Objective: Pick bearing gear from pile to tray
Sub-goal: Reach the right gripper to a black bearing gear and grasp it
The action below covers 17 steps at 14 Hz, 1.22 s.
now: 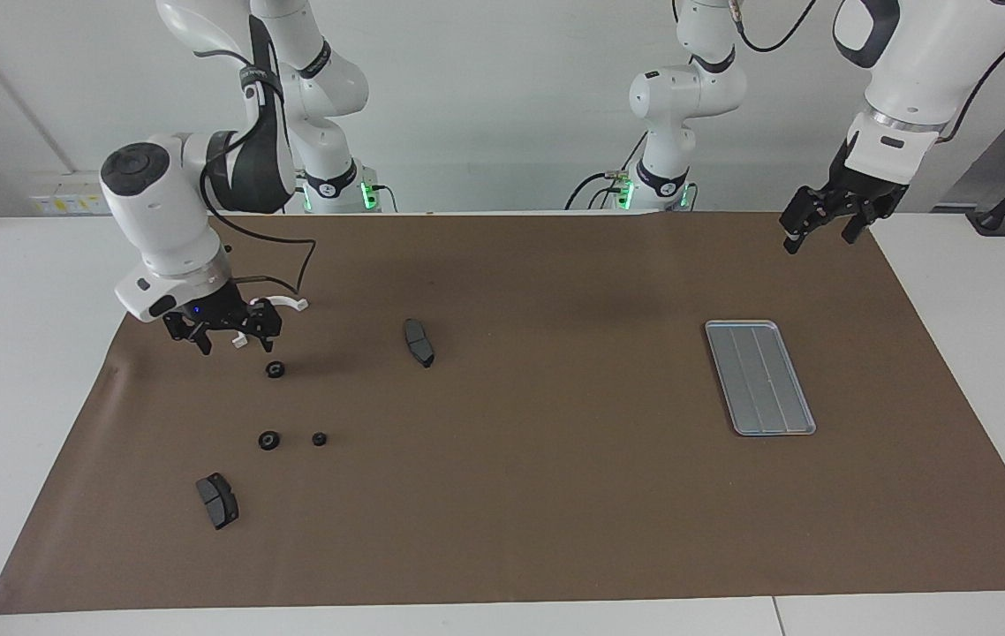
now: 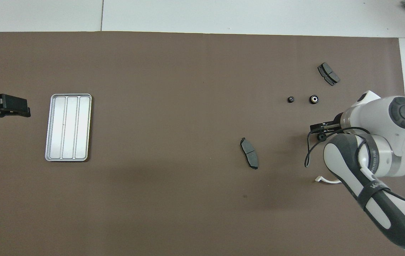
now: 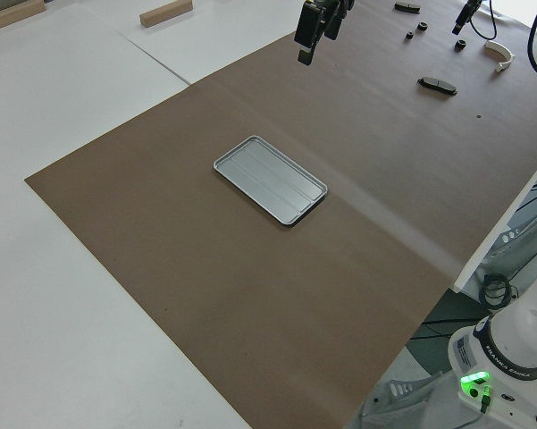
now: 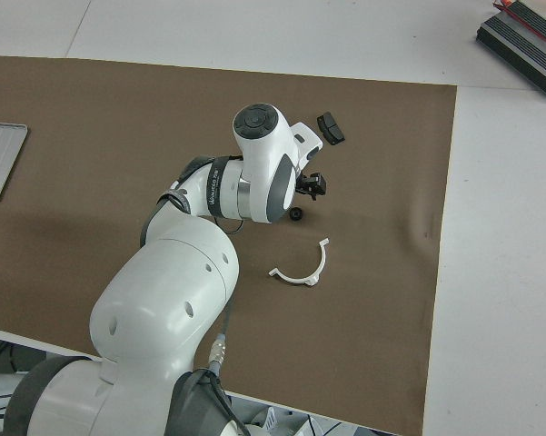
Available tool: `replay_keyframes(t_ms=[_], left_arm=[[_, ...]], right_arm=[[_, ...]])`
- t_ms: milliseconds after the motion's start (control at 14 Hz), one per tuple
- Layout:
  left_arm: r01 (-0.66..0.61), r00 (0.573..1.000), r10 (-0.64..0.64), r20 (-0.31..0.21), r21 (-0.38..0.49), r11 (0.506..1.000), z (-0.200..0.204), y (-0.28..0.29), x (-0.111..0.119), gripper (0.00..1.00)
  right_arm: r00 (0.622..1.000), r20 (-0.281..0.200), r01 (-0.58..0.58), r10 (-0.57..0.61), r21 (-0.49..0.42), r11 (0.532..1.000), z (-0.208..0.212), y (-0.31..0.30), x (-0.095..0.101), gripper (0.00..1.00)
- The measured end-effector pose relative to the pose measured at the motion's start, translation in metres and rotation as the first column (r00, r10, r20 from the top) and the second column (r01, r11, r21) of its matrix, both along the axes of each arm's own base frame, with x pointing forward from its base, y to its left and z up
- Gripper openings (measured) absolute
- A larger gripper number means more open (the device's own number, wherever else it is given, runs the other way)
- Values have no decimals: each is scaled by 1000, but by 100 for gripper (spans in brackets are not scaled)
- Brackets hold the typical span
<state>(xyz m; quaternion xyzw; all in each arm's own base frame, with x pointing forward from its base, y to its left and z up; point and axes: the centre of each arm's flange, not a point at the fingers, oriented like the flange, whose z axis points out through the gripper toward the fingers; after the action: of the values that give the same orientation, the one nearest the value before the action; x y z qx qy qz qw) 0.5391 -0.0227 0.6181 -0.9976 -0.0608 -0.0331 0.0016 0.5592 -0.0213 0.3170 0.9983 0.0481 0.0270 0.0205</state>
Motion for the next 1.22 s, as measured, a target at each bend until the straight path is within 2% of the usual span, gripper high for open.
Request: replay_keyframes(t_ms=[215,429,573,644,716,787,859,1002,1217], left_arm=[[0,1000,0,0,0,1000,0,0,0,100],[0,1000,0,0,0,1000,0,0,0,100],[0,1000,0,0,0,1000,0,0,0,100],[0,1000,0,0,0,1000,0,0,0,100],[0,1000,0,0,0,1000,0,0,0,100],[0,1000,0,0,0,1000,0,0,0,100],[0,1000,0,0,0,1000,0,0,0,100],[0,1000,0,0,0,1000,0,0,0,100],[0,1000,0,0,0,1000,0,0,0,100]], right_arm=[[1000,-21,-20,20,0,1000,-11,-4,-8,100],[1000,-9,-22,22,-1,1000,-24,-11,-16,100],[1000,-16,-23,23,0,1000,-30,-11,-21,96],[1000,-18,-23,23,1,1000,-31,-10,-22,89],[1000,-20,-23,23,1,1000,-31,-10,-22,89],[999,-22,-24,24,2,1000,-32,-9,-23,84],[999,-23,-24,24,2,1000,-33,-9,-23,84],[999,-26,-25,25,2,1000,-34,-9,-25,68],[999,-26,-25,25,3,1000,-34,-8,-25,66]])
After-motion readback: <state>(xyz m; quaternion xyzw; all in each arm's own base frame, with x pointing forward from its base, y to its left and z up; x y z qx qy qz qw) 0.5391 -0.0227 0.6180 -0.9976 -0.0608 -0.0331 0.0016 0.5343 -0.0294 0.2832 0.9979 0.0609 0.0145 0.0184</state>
